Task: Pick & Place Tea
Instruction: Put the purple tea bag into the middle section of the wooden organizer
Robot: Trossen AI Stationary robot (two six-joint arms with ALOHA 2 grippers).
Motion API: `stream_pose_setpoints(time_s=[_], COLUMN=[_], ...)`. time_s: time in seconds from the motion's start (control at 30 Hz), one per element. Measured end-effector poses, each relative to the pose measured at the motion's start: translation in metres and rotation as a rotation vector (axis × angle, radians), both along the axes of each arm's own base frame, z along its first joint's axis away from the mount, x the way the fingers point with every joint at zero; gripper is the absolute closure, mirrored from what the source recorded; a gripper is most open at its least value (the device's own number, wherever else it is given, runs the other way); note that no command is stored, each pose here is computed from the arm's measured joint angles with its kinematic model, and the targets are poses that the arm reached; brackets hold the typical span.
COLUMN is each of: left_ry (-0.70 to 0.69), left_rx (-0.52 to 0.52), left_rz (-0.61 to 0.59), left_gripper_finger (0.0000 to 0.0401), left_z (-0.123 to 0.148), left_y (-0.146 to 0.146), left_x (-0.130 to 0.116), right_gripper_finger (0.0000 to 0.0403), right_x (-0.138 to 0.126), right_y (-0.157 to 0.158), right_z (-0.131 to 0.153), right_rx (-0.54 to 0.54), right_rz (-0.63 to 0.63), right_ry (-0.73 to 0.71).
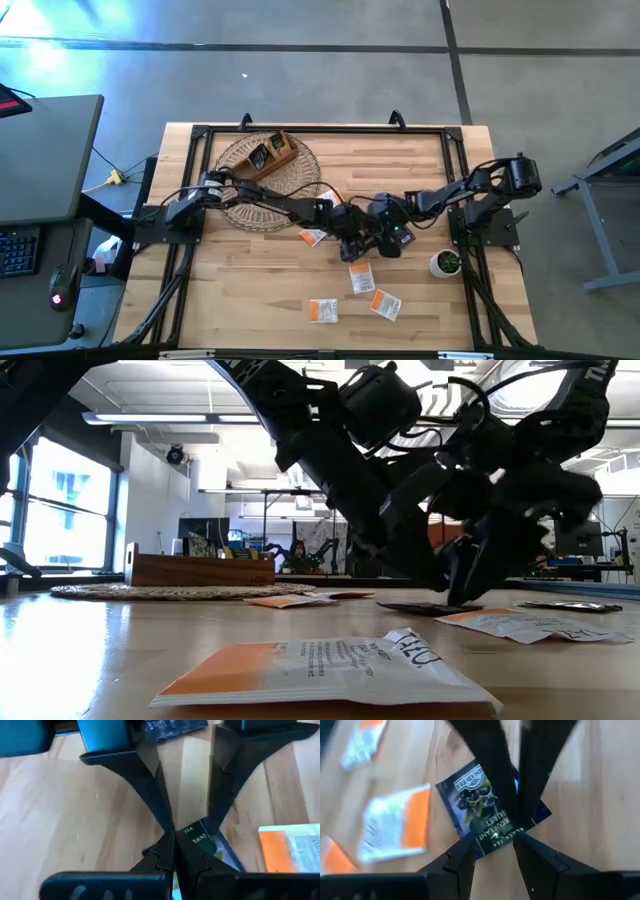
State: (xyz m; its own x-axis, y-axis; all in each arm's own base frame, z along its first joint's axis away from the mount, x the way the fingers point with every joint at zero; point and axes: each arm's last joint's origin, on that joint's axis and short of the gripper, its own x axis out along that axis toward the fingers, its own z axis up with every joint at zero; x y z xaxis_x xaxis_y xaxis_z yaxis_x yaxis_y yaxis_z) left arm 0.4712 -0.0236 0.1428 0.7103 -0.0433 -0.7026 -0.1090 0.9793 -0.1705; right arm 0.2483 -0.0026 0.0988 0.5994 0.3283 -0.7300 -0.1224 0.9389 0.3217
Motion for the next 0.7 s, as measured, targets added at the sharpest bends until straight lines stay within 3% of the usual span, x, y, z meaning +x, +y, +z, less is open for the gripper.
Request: stream_pose_setpoints(time_s=[0.2, 0.4, 0.7], left_ry=[0.032, 0.035, 0.030], left_rx=[0.036, 0.056, -0.011], left_rz=[-0.042, -0.115, -0.221], left_gripper_finger=[0.0356, 0.0274, 0.0170], left_z=[-0.001, -0.002, -0.002], left_y=[0.013, 0.022, 0.018], left_x=[-0.002, -0.003, -0.003], right_gripper_finger=[0.0265, 0.0265, 0.0265], right_x=[0.001, 0.002, -0.004], right_y=[-0.004, -0.005, -0.007], right_z=[0.000, 0.004, 0.026], right_rx=[-0.227, -0.286, -0.351], right_rz=[0.146, 0.176, 0.130], right_ry=[-0.091, -0.124, -0.157])
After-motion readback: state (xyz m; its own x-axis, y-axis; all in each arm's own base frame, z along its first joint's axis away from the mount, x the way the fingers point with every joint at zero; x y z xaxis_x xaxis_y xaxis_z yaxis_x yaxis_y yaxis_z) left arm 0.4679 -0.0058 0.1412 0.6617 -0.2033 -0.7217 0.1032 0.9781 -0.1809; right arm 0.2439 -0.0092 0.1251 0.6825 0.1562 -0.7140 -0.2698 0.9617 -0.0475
